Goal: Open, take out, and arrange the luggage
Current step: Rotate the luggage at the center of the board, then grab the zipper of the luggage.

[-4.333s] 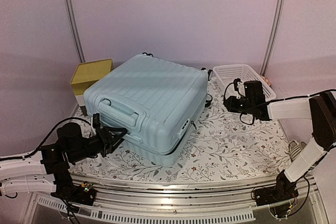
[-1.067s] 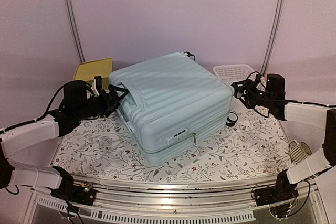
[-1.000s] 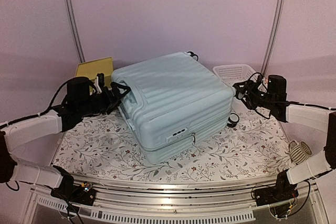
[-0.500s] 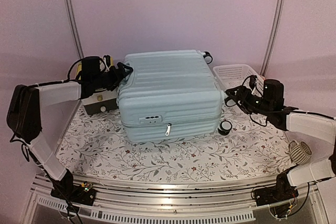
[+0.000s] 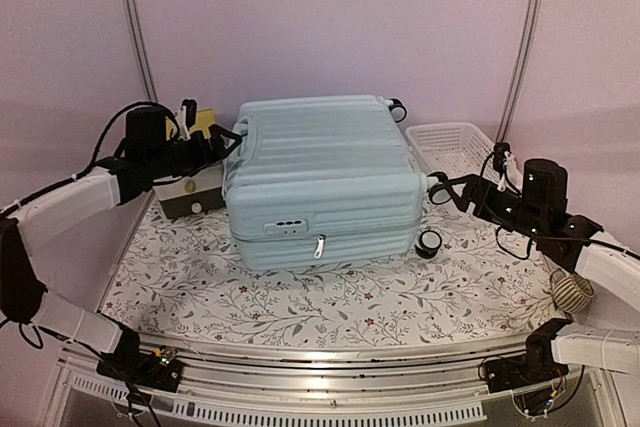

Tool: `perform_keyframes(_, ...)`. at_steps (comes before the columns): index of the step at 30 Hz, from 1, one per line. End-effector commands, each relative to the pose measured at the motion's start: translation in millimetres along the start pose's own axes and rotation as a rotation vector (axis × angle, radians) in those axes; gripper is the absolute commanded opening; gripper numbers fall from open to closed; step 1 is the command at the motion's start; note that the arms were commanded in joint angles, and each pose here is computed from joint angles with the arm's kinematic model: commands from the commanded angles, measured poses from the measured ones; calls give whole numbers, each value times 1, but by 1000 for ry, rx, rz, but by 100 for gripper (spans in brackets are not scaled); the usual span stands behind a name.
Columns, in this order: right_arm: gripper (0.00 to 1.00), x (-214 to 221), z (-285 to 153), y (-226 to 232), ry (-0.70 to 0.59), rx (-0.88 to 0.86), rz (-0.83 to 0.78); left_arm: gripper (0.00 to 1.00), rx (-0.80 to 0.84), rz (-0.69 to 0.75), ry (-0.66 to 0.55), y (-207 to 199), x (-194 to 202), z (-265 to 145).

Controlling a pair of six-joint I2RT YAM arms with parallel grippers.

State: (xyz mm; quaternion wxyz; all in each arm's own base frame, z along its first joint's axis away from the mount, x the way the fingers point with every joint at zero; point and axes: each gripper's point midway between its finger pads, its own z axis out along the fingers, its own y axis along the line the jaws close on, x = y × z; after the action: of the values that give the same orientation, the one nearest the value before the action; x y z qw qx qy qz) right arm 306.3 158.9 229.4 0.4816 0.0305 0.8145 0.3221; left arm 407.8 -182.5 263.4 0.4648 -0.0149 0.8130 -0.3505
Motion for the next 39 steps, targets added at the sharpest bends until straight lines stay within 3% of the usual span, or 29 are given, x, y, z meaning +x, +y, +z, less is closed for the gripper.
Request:
perform_keyframes(1,90,0,-18,-5,-42,108,-116,98,-89,50,27,8,16,-35)
perform_keyframes(9,82,66,0,60,44,-67,-130,98,15,53,37,-17,53,-83)
perform_keyframes(13,82,104,18,101,93,-135,-184,98,153,104,61,-39,86,-95)
perform_keyframes(17,82,136,37,128,146,-170,-231,98,176,106,70,-35,114,-98)
perform_keyframes(23,81,151,55,145,112,-156,-225,98,180,84,101,-25,138,-96)
perform_keyframes(27,90,152,60,148,60,-170,-235,97,184,96,83,-20,145,-96)
perform_keyframes(31,95,167,68,146,93,-173,-289,98,176,110,73,-14,150,-94)
perform_keyframes(39,78,191,82,148,147,-184,-309,97,201,116,83,-10,163,-91)
